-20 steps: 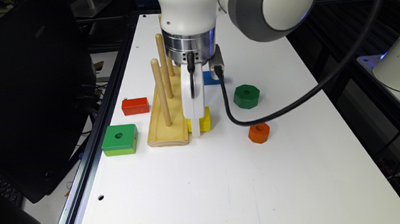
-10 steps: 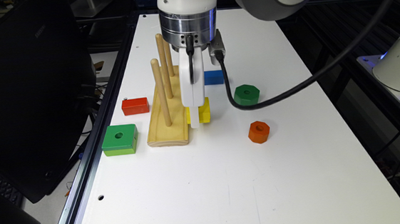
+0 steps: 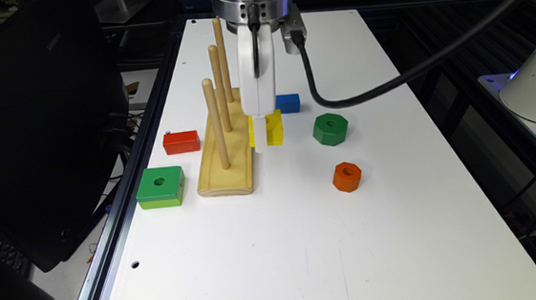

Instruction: Pick up yellow block.

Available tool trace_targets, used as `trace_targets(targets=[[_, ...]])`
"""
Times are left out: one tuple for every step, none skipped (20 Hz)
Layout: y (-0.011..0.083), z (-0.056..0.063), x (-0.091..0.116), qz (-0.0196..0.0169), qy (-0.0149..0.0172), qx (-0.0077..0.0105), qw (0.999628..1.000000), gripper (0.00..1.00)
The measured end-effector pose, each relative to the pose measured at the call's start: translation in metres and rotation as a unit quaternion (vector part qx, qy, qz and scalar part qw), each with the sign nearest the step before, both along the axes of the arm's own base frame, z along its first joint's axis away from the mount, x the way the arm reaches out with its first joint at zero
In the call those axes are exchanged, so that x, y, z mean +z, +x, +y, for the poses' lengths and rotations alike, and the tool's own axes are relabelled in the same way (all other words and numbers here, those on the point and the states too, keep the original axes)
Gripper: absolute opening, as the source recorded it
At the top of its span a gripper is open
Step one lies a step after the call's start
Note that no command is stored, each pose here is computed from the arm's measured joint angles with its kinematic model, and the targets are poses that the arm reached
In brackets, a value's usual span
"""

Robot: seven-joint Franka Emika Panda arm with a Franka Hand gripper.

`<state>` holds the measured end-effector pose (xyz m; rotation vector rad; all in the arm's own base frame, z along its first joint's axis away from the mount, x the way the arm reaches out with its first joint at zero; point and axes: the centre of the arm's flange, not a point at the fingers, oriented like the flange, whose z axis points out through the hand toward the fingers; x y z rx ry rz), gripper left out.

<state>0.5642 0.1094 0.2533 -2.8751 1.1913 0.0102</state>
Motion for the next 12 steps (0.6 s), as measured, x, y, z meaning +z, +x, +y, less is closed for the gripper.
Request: trace_targets(targets=[[0.0002,0.000,0.001,-0.0010,0.0000,-0.0001,0.999999,0.00],[0.0007,0.000,0.005,-0.0030,0.0000,-0.0002,0.999996,0.00],[0.0009,0.000,0.013,-0.0045,-0.0006,-0.0004,0.999989,0.00],[0.0003,0.000,0.023,-0.0055,-0.0014,-0.0008,0.999984,0.00],[-0.0003,0.001,0.030,-0.0059,-0.0017,-0.0011,0.999981,0.00],[-0.0021,0.001,0.042,-0.0057,-0.0022,-0.0016,0.999980,0.00],[-0.0035,0.001,0.049,-0.0053,-0.0022,-0.0020,0.999981,0.00],[-0.0044,0.001,0.052,-0.0049,-0.0025,-0.0021,0.999983,0.00],[-0.0045,0.001,0.052,-0.0045,-0.0026,-0.0021,0.999984,0.00],[-0.0045,0.001,0.050,-0.0035,-0.0026,-0.0023,0.999988,0.00],[-0.0045,0.001,0.049,-0.0027,-0.0025,-0.0023,0.999991,0.00],[-0.0045,0.001,0.049,-0.0023,-0.0025,-0.0023,0.999991,0.00]])
